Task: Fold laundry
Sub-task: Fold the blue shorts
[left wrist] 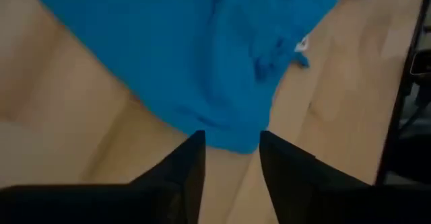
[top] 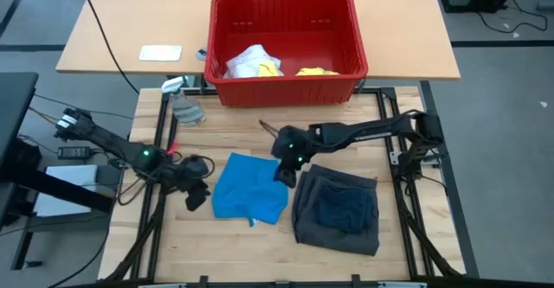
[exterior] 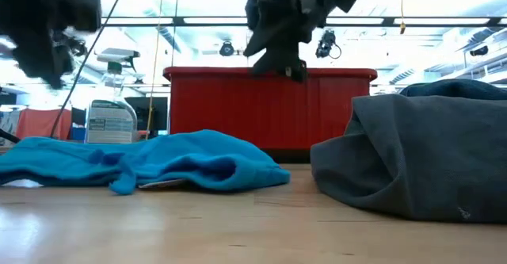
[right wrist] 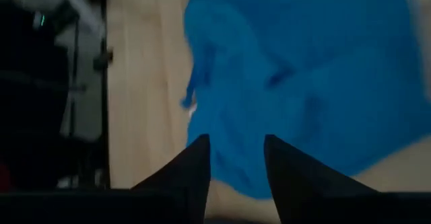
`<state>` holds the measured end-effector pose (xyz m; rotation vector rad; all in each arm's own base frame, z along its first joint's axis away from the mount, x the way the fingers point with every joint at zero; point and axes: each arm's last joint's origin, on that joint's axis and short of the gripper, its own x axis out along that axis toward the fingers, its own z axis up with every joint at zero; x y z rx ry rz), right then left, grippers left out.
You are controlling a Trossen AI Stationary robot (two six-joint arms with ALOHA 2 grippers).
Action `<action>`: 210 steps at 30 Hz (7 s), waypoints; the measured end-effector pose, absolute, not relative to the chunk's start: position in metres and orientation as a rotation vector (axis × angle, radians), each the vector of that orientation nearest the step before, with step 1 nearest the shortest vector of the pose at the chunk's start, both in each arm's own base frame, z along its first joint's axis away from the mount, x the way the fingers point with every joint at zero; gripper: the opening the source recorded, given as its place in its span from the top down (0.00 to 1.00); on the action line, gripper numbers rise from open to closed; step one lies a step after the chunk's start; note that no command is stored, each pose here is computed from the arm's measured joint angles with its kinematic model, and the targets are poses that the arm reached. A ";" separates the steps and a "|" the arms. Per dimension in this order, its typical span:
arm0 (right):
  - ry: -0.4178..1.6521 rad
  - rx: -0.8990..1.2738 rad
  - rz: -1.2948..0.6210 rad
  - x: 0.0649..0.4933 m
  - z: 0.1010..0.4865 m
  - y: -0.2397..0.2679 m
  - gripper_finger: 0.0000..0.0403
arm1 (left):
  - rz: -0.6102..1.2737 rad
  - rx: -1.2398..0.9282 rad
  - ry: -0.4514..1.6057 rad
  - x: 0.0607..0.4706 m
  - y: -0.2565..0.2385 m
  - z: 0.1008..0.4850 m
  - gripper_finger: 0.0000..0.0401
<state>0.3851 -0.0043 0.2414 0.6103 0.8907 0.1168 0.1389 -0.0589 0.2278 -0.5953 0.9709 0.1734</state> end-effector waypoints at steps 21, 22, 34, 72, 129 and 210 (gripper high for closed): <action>1.003 0.510 0.021 0.360 0.252 0.057 0.89 | -0.392 0.434 0.870 0.176 -0.090 0.216 0.62; 1.013 0.494 0.023 0.358 0.252 0.062 0.89 | -0.413 0.476 0.878 0.178 -0.092 0.213 0.62; 0.895 0.371 0.106 0.362 0.251 0.111 0.69 | -0.633 0.797 0.995 0.192 -0.101 0.178 0.62; 1.047 0.182 0.153 0.403 0.130 0.126 0.95 | -0.373 0.263 0.917 0.180 -0.103 0.138 0.97; 0.881 0.585 -0.099 0.423 0.163 -0.017 0.64 | 0.594 -0.479 0.851 0.156 -0.021 0.213 0.75; 1.003 0.736 -0.339 0.409 0.126 -0.092 0.48 | 0.450 -0.579 1.145 0.211 0.079 0.141 0.48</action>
